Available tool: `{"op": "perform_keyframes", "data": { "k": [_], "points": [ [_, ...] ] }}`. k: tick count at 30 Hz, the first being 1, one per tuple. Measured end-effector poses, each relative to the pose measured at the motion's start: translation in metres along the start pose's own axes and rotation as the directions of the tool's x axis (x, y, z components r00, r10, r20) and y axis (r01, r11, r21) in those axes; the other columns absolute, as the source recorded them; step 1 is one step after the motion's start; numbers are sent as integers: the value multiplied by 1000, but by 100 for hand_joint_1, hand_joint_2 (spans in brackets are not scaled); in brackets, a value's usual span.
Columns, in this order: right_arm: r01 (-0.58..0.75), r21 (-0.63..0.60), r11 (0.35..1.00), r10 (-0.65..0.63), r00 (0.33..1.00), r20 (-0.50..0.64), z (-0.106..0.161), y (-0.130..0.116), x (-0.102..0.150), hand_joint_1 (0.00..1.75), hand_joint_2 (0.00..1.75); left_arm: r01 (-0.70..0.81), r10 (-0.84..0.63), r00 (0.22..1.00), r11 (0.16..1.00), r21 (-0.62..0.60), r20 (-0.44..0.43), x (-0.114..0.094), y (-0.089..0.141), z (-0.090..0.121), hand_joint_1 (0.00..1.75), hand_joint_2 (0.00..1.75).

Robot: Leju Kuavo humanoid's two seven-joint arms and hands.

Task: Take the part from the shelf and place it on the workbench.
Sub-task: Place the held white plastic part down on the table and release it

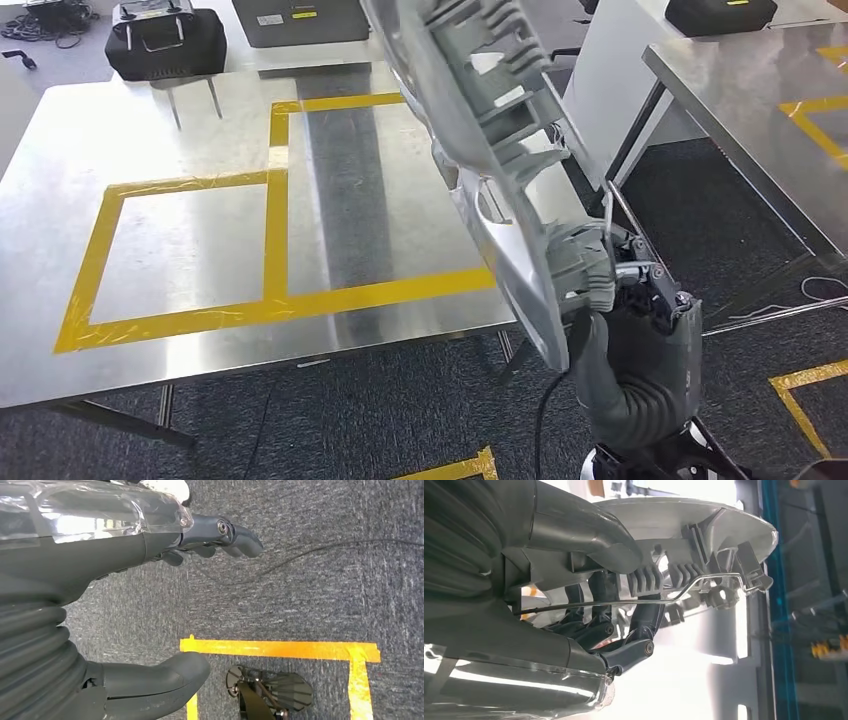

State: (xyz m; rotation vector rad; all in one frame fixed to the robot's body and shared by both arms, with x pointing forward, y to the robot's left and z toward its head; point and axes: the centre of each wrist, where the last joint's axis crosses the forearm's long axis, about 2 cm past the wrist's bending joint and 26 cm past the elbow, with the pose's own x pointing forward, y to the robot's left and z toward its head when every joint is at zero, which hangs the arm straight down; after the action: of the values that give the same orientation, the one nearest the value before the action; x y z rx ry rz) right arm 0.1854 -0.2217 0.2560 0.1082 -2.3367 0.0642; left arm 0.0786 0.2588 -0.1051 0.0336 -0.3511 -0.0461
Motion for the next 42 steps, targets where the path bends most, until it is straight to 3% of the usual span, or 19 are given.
{"op": "perform_keyframes", "data": {
  "k": [5,9,16,23,30,42],
  "points": [
    [-37,181,983,51,996,-74,-28,-2,-3,175,175,-1,1,1000,1000,-19,2,2,-1,0,0,175],
    [-127,317,940,176,976,-131,-59,-6,-10,175,175,2,-3,1000,999,-39,-6,7,-4,-1,0,175],
    [-264,431,863,358,921,-153,-97,-12,-21,175,175,12,-12,1000,998,-60,-9,13,-8,-1,0,175],
    [-429,621,655,633,761,-142,-164,-10,-25,175,175,43,-45,999,994,-101,-24,25,-16,-2,0,175],
    [-564,723,400,851,522,-64,-230,5,-30,175,175,82,-87,996,986,-146,-25,37,-30,-1,0,175],
    [-605,784,143,967,252,18,-271,30,-68,175,175,109,-115,993,979,-173,-30,38,-42,1,0,175]
  ]
}}
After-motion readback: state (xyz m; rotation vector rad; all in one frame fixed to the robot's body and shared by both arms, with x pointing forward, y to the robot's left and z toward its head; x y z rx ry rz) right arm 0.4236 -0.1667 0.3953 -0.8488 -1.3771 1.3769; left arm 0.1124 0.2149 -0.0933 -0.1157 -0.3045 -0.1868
